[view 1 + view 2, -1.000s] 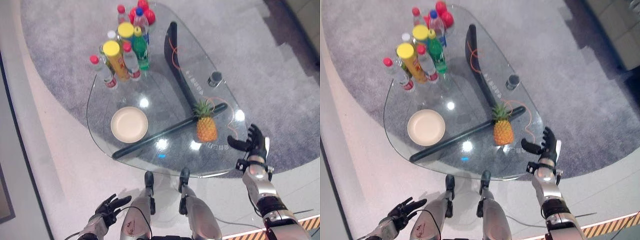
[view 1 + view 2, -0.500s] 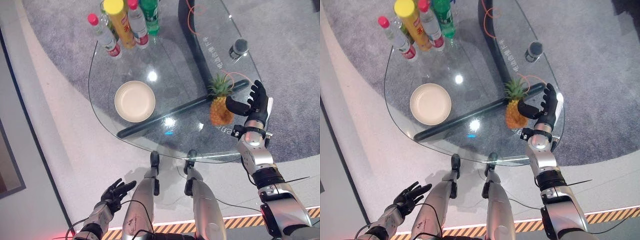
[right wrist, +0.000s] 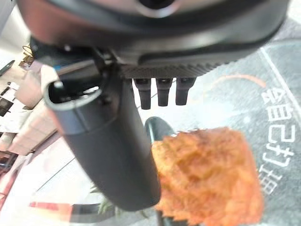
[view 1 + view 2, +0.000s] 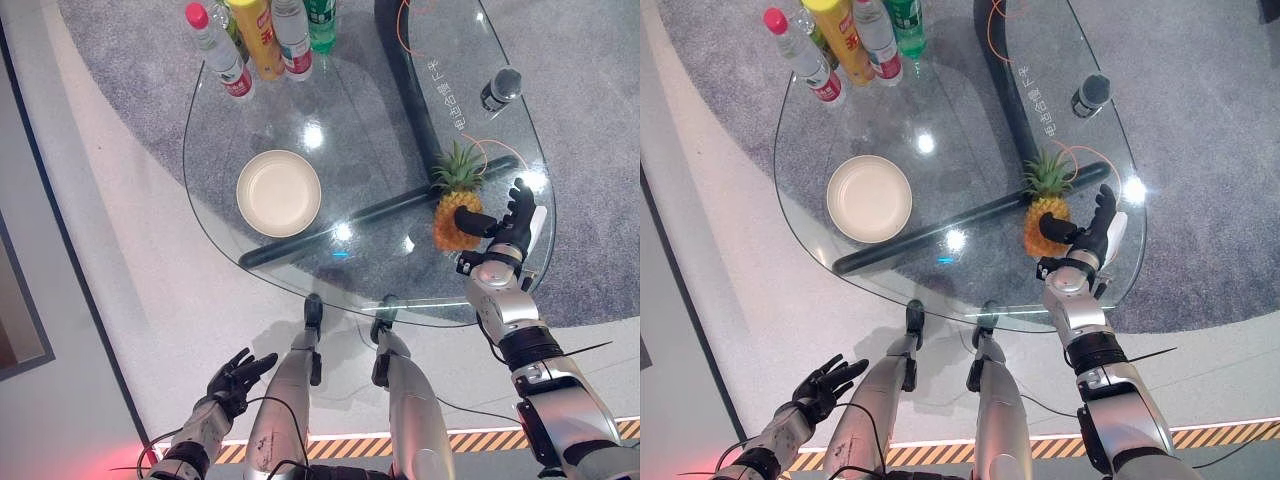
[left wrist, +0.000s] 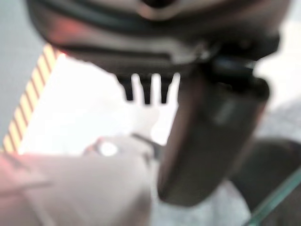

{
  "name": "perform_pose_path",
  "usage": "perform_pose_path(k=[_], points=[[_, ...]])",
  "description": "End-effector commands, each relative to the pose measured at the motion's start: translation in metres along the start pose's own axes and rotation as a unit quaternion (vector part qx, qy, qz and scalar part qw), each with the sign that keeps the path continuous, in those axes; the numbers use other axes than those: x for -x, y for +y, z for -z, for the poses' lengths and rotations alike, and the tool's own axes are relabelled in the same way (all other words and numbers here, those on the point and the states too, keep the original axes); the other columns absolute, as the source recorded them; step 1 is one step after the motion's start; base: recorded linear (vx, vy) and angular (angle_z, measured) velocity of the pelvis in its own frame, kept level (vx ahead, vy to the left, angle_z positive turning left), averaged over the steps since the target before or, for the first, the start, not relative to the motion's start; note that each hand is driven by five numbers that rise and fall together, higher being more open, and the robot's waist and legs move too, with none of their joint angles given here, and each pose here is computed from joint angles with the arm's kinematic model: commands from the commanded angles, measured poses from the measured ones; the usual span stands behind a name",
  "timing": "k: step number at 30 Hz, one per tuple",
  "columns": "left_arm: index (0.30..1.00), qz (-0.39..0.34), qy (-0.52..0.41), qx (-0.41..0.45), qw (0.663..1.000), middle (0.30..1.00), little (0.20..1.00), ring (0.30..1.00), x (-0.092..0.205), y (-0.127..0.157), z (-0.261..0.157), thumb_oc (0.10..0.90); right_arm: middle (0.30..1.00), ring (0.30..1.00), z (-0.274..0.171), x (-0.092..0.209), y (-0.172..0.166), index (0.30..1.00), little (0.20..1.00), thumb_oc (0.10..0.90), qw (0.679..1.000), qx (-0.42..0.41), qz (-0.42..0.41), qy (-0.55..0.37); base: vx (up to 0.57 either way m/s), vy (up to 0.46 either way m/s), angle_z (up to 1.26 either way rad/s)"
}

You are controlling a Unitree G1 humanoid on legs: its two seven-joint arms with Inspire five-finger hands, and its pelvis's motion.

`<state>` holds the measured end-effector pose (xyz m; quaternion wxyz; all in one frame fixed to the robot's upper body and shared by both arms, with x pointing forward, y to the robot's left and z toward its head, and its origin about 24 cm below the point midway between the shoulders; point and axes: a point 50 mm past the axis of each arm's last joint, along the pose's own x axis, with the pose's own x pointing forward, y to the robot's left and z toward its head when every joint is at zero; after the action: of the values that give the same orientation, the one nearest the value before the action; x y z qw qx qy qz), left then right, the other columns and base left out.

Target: Pick up the fruit to the plate

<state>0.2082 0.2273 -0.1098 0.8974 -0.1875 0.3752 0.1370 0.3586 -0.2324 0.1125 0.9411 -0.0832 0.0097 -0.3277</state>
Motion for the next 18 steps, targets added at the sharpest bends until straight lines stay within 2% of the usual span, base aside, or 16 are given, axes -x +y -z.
perform_pose_path(k=[1,8,10,13,18], points=[[0.9,-0.021,0.012,0.015,1.0,0.9,0.9,0.9,0.005,0.013,0.013,0.8,0.9,0.9,-0.033,-0.012,-0.019,0.9,0.9,0.8,0.995,0.03,0.061,-0.075,0.0,0.0,0.0],[0.9,-0.018,0.008,0.017,1.0,0.9,0.9,0.9,0.006,0.013,0.013,0.8,0.9,0.9,-0.028,-0.009,-0.006,0.9,0.9,0.8,0.999,0.01,-0.007,-0.039,0.0,0.0,0.0],[0.9,-0.018,0.007,0.019,1.0,0.9,0.9,0.9,0.006,0.013,0.013,0.8,0.9,0.9,-0.025,-0.003,0.002,0.9,0.9,0.8,0.998,-0.035,-0.05,-0.014,0.0,0.0,0.0],[0.9,-0.018,0.006,0.022,1.0,0.9,0.9,0.9,0.006,0.013,0.012,0.8,0.9,0.9,-0.022,0.0,0.007,0.9,0.9,0.8,0.996,-0.052,-0.07,-0.003,0.0,0.0,0.0],[0.9,-0.017,0.004,0.026,1.0,0.9,0.9,0.9,0.006,0.011,0.014,0.8,0.9,0.9,-0.009,0.012,0.023,0.9,0.9,0.8,0.975,-0.15,-0.147,0.066,0.0,0.0,0.0]])
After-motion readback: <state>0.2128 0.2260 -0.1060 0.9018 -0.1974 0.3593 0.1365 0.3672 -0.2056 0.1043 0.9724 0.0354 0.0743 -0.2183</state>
